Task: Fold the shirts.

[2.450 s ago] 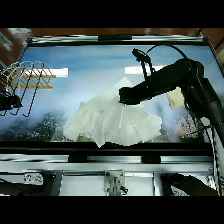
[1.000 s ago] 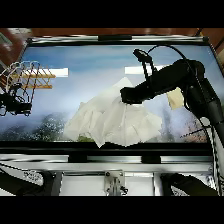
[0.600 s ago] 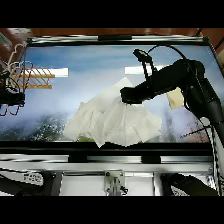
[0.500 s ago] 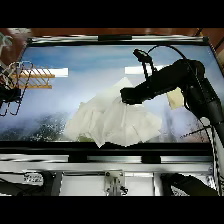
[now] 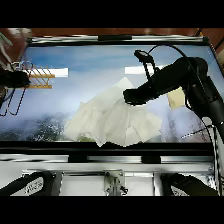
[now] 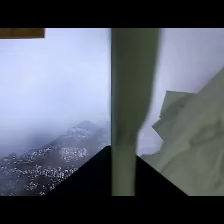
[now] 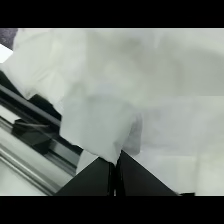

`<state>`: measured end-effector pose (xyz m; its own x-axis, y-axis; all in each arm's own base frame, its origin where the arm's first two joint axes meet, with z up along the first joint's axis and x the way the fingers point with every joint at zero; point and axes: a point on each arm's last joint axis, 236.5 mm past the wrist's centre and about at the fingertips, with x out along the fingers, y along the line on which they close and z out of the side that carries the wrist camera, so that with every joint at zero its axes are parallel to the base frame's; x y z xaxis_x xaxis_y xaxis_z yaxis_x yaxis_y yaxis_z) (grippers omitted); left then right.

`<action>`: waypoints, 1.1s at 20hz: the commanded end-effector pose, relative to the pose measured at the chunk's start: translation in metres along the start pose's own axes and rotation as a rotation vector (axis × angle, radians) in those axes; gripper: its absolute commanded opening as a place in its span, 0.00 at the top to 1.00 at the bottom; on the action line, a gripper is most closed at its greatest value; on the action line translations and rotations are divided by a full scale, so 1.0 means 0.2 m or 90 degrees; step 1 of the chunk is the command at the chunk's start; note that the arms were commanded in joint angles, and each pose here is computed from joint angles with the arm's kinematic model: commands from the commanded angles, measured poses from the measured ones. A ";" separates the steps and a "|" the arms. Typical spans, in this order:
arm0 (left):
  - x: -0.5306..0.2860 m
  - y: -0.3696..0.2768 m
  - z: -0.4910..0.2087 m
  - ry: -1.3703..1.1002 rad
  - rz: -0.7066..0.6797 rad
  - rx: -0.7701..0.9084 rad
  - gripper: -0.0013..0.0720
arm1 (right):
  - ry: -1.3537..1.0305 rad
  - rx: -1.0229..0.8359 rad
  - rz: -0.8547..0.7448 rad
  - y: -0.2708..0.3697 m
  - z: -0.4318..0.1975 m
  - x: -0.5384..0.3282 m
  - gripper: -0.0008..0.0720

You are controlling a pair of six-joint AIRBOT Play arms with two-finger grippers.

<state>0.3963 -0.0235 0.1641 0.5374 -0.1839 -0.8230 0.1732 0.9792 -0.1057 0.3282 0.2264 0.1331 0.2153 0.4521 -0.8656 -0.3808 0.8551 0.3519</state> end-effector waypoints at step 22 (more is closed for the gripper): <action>-0.35 -0.75 -1.24 0.268 -0.014 0.663 0.93 | 0.005 -0.078 -0.270 -0.45 0.03 -0.21 0.92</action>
<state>0.1336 -0.1314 0.1103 0.2358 0.0358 -0.9711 0.8640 0.4497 0.2264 0.3625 0.1325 0.1416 0.3844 0.0661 -0.9208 -0.3621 0.9283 -0.0845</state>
